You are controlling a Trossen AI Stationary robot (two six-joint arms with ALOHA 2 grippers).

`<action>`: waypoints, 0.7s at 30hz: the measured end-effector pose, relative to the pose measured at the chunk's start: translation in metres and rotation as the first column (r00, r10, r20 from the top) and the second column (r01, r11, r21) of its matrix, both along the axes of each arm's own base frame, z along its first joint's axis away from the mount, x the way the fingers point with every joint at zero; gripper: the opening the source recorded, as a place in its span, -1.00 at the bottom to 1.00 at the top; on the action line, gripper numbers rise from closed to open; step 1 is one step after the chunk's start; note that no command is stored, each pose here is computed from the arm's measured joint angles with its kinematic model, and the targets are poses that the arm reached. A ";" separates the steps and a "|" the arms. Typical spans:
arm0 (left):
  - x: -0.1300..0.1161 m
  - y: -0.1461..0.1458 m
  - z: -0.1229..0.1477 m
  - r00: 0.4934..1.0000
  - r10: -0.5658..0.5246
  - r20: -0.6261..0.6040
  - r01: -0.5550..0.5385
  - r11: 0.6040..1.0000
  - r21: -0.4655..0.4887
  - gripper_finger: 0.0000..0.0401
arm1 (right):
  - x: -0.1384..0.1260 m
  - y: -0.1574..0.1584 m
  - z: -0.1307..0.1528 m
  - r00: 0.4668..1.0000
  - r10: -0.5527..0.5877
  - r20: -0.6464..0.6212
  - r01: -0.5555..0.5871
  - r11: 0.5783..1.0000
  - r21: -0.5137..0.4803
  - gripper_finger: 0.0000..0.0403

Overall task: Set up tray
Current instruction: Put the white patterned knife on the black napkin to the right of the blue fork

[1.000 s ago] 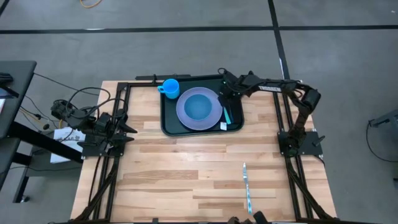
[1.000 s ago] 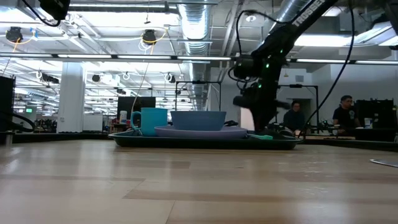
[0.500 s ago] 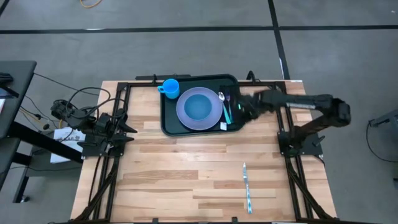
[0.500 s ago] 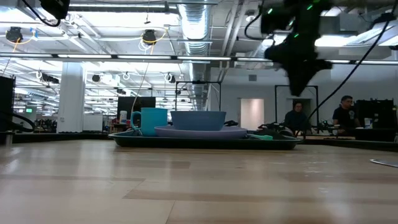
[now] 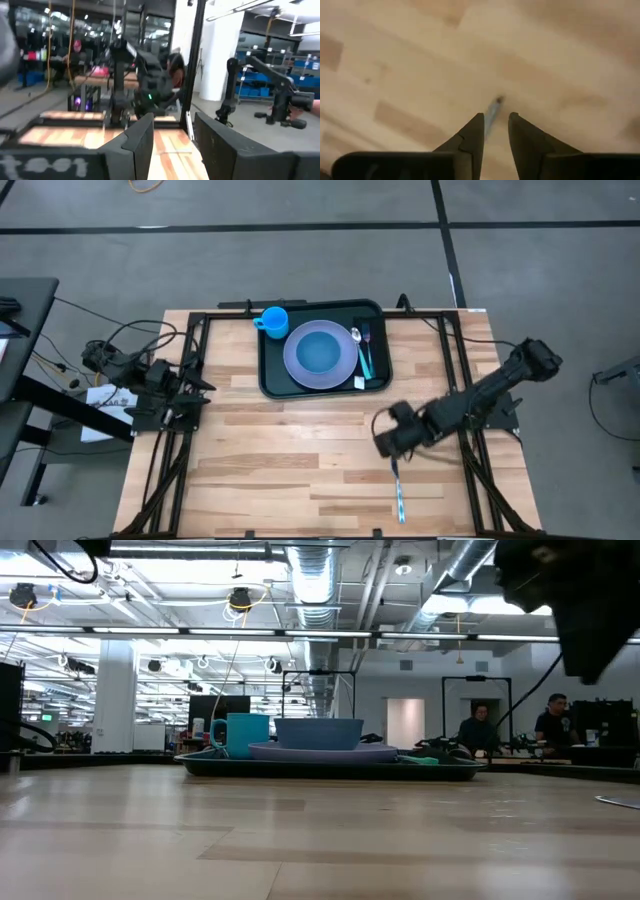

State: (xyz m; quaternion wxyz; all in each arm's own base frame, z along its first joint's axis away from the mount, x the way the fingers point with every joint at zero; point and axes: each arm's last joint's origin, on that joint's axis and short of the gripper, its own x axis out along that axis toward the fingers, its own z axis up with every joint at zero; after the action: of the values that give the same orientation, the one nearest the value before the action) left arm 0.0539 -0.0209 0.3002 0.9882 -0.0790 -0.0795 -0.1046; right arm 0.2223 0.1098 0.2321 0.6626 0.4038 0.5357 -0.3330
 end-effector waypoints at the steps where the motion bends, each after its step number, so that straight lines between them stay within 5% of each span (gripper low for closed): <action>1: 0.000 0.000 0.001 1.000 -0.006 0.017 0.006 1.000 0.012 -0.34 | 0.002 0.010 -0.004 1.000 -0.009 0.012 0.009 1.000 0.015 -0.55; 12: -0.003 -0.003 0.009 0.984 -0.121 0.130 0.106 0.987 0.118 -0.34 | 0.018 0.073 -0.057 0.993 -0.115 0.020 0.112 0.986 0.127 -0.26; 21: -0.003 -0.003 0.011 0.983 -0.103 0.155 0.077 0.984 0.163 -0.34 | 0.011 0.088 -0.061 0.983 -0.186 -0.012 0.185 0.966 0.179 -0.26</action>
State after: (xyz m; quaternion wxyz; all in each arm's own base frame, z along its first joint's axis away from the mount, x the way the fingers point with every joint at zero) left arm 0.0505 -0.0235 0.3108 0.9758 0.0041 -0.1479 -0.1612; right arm 0.2328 0.1980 0.1715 0.5910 0.5108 0.5217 -0.3429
